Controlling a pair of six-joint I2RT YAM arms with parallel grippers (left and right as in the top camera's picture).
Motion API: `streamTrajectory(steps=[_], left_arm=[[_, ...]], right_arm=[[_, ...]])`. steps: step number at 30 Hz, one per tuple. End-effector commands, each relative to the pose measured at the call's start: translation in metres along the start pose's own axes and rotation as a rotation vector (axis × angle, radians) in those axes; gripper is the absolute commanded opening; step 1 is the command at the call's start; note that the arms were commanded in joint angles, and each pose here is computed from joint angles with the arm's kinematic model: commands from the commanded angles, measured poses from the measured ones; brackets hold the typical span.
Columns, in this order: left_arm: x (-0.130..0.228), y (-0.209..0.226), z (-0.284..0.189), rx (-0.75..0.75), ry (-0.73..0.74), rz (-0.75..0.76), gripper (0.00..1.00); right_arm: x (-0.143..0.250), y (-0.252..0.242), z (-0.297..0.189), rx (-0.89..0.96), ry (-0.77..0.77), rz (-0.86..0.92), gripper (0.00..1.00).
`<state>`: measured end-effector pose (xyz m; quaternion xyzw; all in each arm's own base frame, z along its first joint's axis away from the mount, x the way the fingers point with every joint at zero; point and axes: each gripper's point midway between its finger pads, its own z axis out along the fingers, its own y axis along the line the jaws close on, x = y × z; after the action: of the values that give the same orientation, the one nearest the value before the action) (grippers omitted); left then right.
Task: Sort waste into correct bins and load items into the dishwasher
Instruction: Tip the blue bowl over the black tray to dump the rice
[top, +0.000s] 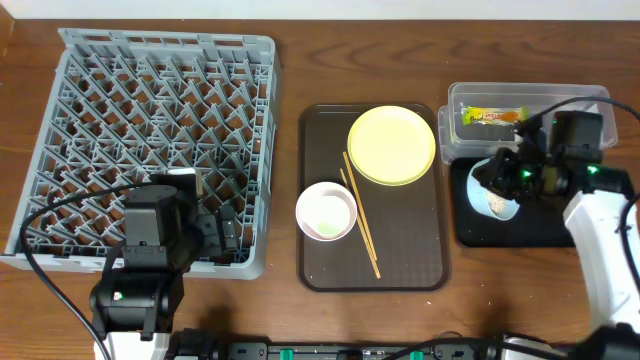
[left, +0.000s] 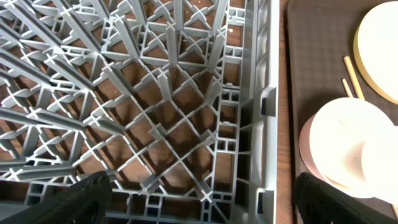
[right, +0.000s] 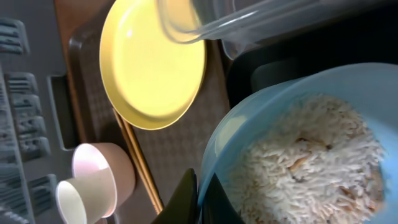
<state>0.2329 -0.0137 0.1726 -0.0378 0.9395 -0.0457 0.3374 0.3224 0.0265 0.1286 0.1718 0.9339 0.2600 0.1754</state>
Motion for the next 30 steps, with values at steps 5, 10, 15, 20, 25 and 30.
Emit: streamTrajectory(steps=[5, 10, 15, 20, 25, 30], left_arm=[[-0.007, 0.000, -0.005, 0.000, -0.022, -0.010, 0.95], [-0.007, 0.000, -0.005, -0.001, -0.022, -0.010, 0.95], [-0.007, 0.000, -0.005, 0.000, -0.022, -0.010, 0.95], [-0.007, 0.000, -0.005, 0.000, -0.022, -0.010, 0.95], [-0.007, 0.000, -0.005, 0.000, -0.022, -0.010, 0.95], [-0.007, 0.000, -0.005, 0.000, -0.022, -0.010, 0.95]], right_arm=[[-0.007, 0.000, 0.004, -0.241, 0.057, 0.040, 0.01], [-0.014, 0.000, 0.006, -0.419, 0.085, 0.107, 0.01], [-0.020, -0.002, 0.005, -0.567, 0.092, 0.149, 0.01], [-0.026, -0.016, 0.004, -0.637, 0.087, 0.231, 0.01], [-0.040, -0.031, -0.012, -0.785, 0.039, 0.336, 0.01], [-0.049, -0.038, -0.026, -0.856, -0.007, 0.367, 0.01]])
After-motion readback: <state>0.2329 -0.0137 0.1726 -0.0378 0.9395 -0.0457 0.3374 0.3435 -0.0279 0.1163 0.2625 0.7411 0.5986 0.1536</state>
